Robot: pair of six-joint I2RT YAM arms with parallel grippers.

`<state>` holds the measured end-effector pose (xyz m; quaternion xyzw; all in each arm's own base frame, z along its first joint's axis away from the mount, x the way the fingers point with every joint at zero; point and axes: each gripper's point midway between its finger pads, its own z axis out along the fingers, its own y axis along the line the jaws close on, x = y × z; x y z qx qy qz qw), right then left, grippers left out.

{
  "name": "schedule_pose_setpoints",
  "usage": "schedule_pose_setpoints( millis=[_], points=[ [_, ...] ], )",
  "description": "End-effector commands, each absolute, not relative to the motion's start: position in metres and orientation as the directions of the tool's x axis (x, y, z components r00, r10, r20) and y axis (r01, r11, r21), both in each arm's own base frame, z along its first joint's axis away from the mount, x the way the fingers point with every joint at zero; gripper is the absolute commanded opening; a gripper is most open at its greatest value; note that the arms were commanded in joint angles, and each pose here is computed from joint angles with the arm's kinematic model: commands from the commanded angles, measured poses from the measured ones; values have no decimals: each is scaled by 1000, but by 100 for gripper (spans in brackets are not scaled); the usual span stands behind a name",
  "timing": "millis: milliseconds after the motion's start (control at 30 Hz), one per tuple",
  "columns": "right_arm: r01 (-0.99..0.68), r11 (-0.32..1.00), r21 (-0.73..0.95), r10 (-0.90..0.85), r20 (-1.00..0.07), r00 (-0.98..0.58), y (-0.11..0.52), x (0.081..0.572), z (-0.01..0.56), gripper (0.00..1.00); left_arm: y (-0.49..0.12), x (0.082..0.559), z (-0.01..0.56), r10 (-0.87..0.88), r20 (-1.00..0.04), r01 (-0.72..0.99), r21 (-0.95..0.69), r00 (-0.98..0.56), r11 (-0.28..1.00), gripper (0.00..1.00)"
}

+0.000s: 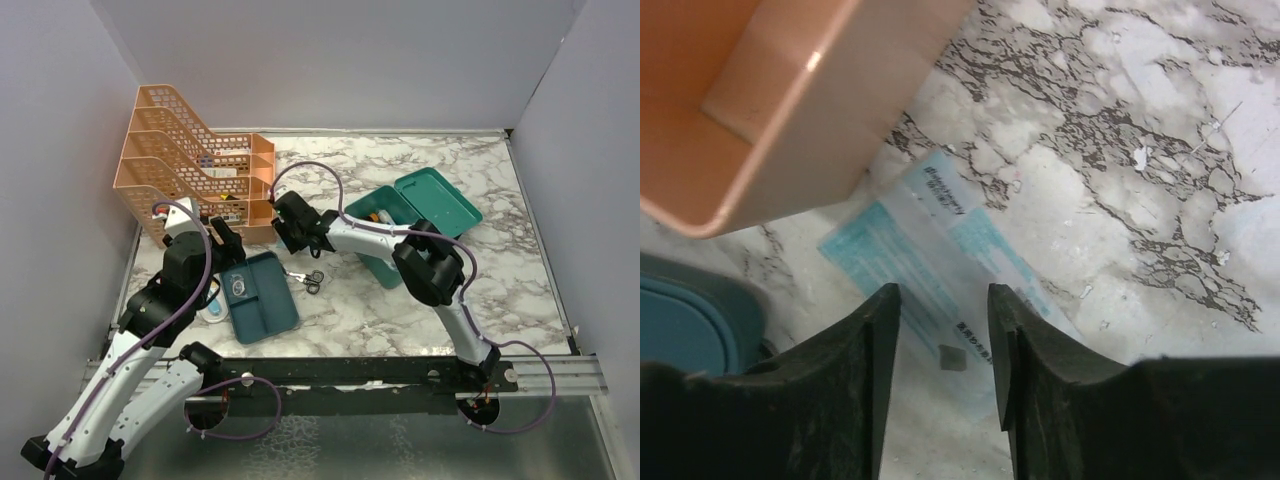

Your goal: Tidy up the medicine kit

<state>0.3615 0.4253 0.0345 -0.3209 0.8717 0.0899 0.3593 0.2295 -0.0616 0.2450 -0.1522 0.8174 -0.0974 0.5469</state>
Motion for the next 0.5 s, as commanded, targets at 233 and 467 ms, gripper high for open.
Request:
schedule_pose_setpoints(
  millis=[233,467],
  points=[
    [-542,840,-7,-460,-539,-705,386,322,-7,21,-67,233,242,-364,-859,-130,-340,-360,931,71],
    [-337,932,135,-256,-412,-874,365,273,0,15,-68,235,238,-362,-858,-133,-336,-364,932,71]
  ],
)
